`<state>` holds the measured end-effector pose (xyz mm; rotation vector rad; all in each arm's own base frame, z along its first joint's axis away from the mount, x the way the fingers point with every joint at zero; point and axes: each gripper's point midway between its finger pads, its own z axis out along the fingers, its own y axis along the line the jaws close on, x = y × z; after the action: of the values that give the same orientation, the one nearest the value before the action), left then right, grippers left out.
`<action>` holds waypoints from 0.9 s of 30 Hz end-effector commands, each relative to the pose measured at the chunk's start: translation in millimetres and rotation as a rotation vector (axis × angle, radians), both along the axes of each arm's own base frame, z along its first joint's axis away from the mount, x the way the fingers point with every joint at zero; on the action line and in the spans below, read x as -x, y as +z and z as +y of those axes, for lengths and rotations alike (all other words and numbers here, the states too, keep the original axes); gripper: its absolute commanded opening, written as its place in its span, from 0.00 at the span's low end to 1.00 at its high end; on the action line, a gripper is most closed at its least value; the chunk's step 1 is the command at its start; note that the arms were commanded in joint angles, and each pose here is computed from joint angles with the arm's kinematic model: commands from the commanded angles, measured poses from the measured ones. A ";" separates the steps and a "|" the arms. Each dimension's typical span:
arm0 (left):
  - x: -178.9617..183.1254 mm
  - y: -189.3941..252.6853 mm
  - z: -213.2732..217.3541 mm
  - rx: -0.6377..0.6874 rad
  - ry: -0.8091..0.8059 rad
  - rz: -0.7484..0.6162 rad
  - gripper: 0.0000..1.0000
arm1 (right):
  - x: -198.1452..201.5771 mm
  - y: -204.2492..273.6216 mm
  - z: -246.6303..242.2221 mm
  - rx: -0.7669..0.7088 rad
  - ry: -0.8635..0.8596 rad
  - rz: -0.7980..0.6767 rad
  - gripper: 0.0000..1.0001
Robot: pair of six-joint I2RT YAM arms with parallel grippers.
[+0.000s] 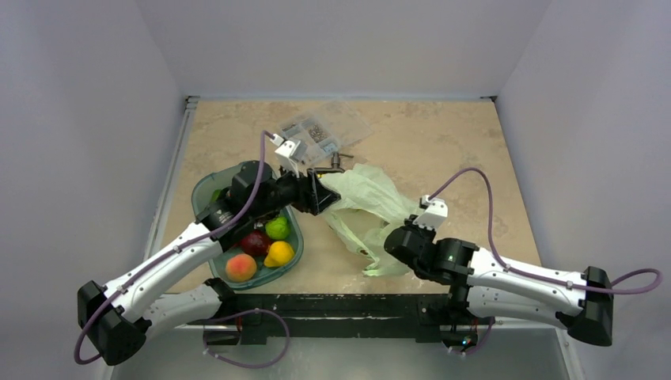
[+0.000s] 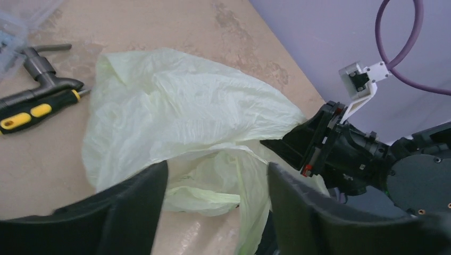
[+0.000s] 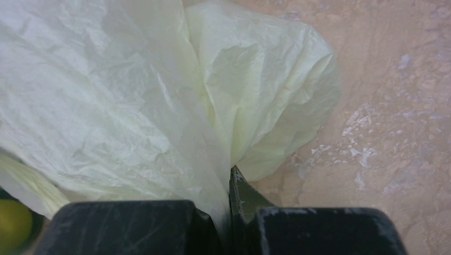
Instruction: Take the fake fruits out of the plastic bag
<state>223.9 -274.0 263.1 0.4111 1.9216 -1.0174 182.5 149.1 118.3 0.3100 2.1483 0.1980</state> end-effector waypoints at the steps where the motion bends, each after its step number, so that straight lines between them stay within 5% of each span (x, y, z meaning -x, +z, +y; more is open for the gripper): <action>1: -15.6 42.2 -0.4 0.172 0.085 -0.071 0.80 | -8.2 21.6 -25.9 -0.023 -0.127 -0.094 0.00; 8: -51.7 61.1 30.0 0.269 0.361 -0.140 0.85 | -12.3 25.2 3.0 -0.041 0.006 -0.106 0.00; 10: -40.1 69.2 24.1 0.233 0.279 -0.157 0.80 | -12.0 23.1 4.1 -0.032 0.007 -0.095 0.00; 14: 22.7 89.8 -11.4 0.251 -0.144 -0.195 0.64 | -9.7 18.0 19.2 -0.041 0.078 -0.071 0.00; 17: 69.4 79.1 -29.8 0.271 -0.421 -0.096 0.55 | -8.8 18.9 32.6 -0.065 0.148 -0.079 0.00; 22: 100.9 25.5 -52.8 0.143 -0.482 -0.092 0.50 | -7.1 20.0 44.4 -0.096 0.209 -0.088 0.00; 27: 78.5 -15.9 -60.1 0.195 -0.262 -0.051 0.41 | -3.4 27.5 47.9 -0.130 0.242 -0.094 0.00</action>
<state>118.5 -332.1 268.1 0.7737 1.7493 -1.4217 185.2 187.1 129.3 0.1252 2.1204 0.3904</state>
